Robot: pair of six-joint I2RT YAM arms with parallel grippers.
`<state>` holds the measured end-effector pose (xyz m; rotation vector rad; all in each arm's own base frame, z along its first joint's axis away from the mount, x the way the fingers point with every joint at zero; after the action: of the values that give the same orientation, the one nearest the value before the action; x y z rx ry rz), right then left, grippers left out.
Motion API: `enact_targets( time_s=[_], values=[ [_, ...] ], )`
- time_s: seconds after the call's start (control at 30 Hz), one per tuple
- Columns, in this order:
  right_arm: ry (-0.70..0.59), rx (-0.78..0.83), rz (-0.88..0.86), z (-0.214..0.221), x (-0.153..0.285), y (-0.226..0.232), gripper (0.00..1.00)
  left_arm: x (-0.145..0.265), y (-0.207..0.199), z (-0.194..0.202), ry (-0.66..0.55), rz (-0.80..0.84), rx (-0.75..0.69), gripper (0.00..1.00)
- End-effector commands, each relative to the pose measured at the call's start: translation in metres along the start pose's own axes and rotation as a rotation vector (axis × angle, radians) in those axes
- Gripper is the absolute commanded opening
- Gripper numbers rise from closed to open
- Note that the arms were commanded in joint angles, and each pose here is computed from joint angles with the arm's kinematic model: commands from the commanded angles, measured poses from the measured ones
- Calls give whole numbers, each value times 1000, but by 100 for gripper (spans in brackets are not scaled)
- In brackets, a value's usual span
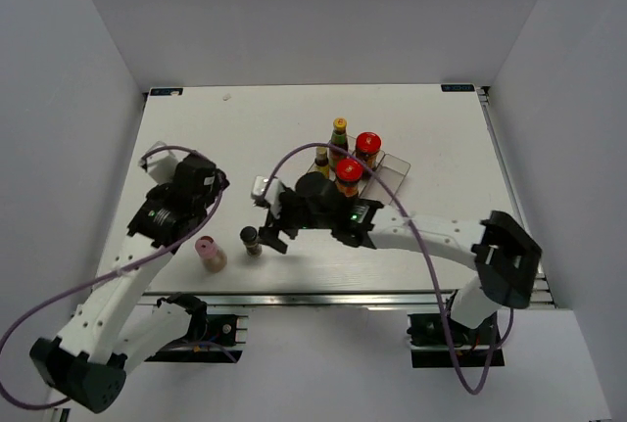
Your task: Organize the condiment bottles
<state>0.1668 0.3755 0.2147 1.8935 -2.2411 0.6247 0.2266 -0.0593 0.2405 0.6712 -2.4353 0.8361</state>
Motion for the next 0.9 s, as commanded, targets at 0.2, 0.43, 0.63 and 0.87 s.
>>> enact_targets(
  time_s=[0.2,0.43,0.63,0.87],
  values=[
    [-152,212,-238,-43,-91,35,89,35,44,-35,-177,-107,142,98],
    [-123,209,-259,-42,-144,36,89,43,46,-41,-199,-66,164,98],
    [-79,183,-300,-23,-165,44,89,43,46,-38,-190,-57,164,98],
    [-60,123,-377,-6,-177,60,88,44,48,-40,-208,-58,194,98]
  ],
)
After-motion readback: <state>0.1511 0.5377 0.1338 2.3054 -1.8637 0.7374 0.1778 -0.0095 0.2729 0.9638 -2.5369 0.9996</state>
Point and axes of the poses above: each gripper's point midway between its finger pads, its own x axis back along the fingers, its own y axis along the line the jaws close on, z = x × y, the point moved 6 cm from there along x, back along the fingers, and after that the axes turned 8 degrees about x, right-handed, at the moved point
